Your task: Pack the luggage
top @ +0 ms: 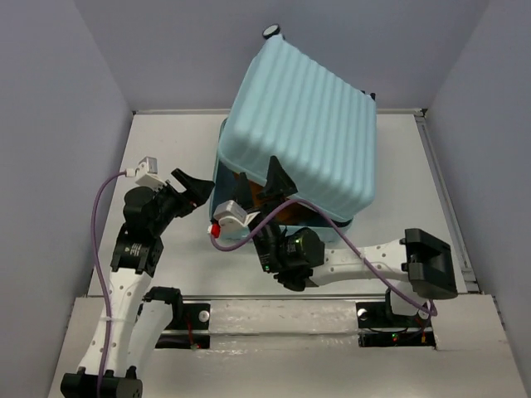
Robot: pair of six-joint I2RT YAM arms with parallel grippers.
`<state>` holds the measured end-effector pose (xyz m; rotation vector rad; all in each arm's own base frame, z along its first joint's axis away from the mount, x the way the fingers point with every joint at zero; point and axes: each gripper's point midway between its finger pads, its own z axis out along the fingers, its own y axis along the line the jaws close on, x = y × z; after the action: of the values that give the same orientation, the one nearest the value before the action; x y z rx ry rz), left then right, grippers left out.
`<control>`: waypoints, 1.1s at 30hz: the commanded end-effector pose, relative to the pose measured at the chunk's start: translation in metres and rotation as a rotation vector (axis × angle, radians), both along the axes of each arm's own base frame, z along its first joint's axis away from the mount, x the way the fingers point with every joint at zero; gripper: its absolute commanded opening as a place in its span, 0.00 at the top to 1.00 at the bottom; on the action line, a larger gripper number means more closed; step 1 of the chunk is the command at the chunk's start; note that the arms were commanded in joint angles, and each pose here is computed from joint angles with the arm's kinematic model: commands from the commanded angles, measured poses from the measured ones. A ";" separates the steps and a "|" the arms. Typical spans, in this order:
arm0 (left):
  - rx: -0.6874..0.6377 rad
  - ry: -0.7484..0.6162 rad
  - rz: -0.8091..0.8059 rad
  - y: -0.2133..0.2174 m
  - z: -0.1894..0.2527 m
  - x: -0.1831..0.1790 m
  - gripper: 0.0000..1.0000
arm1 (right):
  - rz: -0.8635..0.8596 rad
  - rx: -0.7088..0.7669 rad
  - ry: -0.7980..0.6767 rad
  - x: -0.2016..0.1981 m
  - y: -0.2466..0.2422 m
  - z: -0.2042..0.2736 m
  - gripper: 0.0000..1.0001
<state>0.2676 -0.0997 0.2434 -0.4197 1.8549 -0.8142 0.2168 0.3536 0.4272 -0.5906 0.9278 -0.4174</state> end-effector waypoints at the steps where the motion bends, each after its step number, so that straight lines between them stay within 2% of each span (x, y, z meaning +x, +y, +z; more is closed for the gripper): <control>1: -0.029 -0.079 -0.005 -0.002 0.022 0.000 0.01 | 0.027 0.207 0.037 -0.003 0.013 -0.038 0.00; 4: -0.003 -0.093 0.068 0.012 0.029 -0.001 0.01 | 0.117 0.173 0.091 -0.019 0.052 -0.051 0.00; 7: 0.059 -0.113 0.188 0.036 0.041 -0.005 0.01 | 0.178 0.201 0.123 -0.035 0.068 -0.041 0.00; 9: 0.093 -0.178 0.265 0.053 0.070 -0.012 0.01 | 0.193 0.271 0.132 -0.040 0.058 -0.023 0.00; 11: 0.101 -0.217 0.274 0.056 0.090 -0.020 0.01 | 0.211 0.360 0.161 -0.043 0.036 0.001 0.00; 14: 0.108 -0.217 0.254 0.052 0.096 -0.016 0.01 | 0.251 0.434 0.231 -0.043 0.014 0.009 0.01; 16: 0.101 -0.175 0.202 0.042 0.079 -0.008 0.01 | 0.291 0.597 0.275 -0.044 -0.029 0.036 0.08; 17: 0.094 -0.138 0.181 0.038 0.066 -0.001 0.01 | 0.287 0.526 0.324 -0.044 -0.031 0.022 0.12; 18: 0.080 -0.125 0.159 0.033 0.059 0.002 0.01 | 0.289 0.552 0.356 -0.041 -0.045 0.022 0.18; 19: 0.055 -0.124 0.099 0.021 0.050 0.006 0.01 | 0.338 0.726 0.410 -0.043 -0.080 0.038 0.37; 20: 0.031 -0.102 0.082 0.016 0.043 0.009 0.01 | 0.310 0.647 0.469 -0.041 -0.089 0.019 0.44; 21: 0.019 -0.098 0.059 0.012 0.040 0.009 0.01 | 0.286 0.669 0.507 -0.035 -0.107 0.009 0.55; 22: 0.011 -0.103 0.056 0.011 0.038 0.011 0.01 | 0.354 0.878 0.569 -0.037 -0.141 0.019 0.63; 23: 0.003 -0.110 0.059 0.011 0.039 0.010 0.01 | 0.337 0.817 0.626 -0.037 -0.155 -0.003 0.70; 24: 0.005 -0.111 0.076 0.013 0.039 0.011 0.01 | 0.345 0.852 0.640 -0.034 -0.170 -0.014 0.73; 27: -0.006 -0.112 0.092 0.016 0.037 0.009 0.01 | 0.436 0.960 0.681 -0.047 -0.209 -0.022 0.73; 29: -0.029 -0.178 0.076 0.013 0.055 0.001 0.01 | 0.428 0.927 0.713 -0.049 -0.205 -0.032 0.71; 31: -0.040 -0.251 0.070 0.011 0.080 -0.005 0.01 | 0.386 0.858 0.741 -0.045 -0.189 -0.040 0.65; 32: -0.046 -0.329 0.066 0.011 0.113 -0.011 0.01 | 0.357 0.853 0.735 -0.040 -0.186 -0.033 0.64; 33: -0.042 -0.366 0.063 0.010 0.129 -0.014 0.01 | 0.323 0.777 0.759 -0.031 -0.163 -0.043 0.62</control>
<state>0.2678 -0.0814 0.2734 -0.4723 1.7410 -0.7445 0.1716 0.1106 0.4513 0.1175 1.3459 0.6798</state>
